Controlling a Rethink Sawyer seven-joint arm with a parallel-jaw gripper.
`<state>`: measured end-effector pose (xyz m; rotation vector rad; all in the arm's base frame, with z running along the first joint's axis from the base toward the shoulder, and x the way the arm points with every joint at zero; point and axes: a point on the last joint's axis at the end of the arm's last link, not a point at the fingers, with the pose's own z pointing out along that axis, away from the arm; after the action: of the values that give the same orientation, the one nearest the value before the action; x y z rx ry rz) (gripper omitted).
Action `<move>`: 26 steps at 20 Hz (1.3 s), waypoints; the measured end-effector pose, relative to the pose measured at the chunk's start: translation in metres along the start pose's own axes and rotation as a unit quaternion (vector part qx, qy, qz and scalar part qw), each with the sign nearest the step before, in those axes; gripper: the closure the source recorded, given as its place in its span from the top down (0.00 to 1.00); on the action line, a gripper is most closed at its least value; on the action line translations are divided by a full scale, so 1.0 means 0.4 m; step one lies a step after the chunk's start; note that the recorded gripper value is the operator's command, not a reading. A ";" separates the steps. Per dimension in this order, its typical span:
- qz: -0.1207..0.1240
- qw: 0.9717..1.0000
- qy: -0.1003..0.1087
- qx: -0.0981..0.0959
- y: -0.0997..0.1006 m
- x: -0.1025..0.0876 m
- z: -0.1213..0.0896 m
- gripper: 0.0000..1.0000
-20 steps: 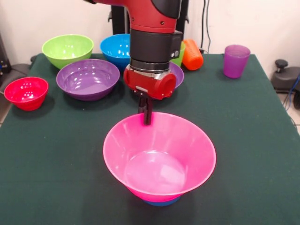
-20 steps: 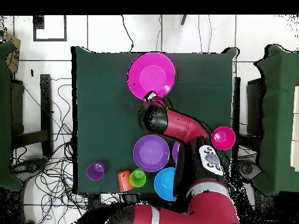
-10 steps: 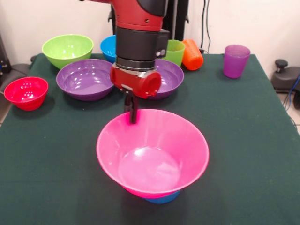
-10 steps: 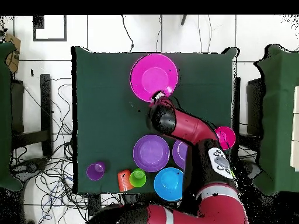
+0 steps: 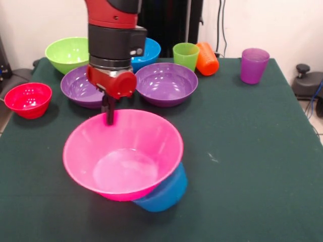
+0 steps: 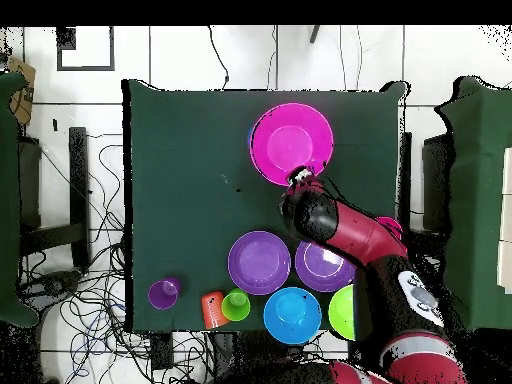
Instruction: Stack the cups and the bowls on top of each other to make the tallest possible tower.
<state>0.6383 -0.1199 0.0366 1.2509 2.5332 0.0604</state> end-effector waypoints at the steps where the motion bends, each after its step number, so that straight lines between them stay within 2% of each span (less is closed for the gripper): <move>1: 0.006 1.000 0.003 0.000 -0.016 -0.005 0.001 0.00; 6: 0.018 1.000 0.014 0.001 -0.045 -0.003 0.008 0.00; 8: 0.019 1.000 0.024 0.002 -0.049 0.021 0.011 0.00; 19: 0.009 0.998 0.062 -0.008 -0.017 0.126 0.012 0.00; 26: 0.005 0.997 0.072 -0.014 0.003 0.146 0.000 0.00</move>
<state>0.6060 -0.0738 0.0217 1.2914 2.6387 0.1940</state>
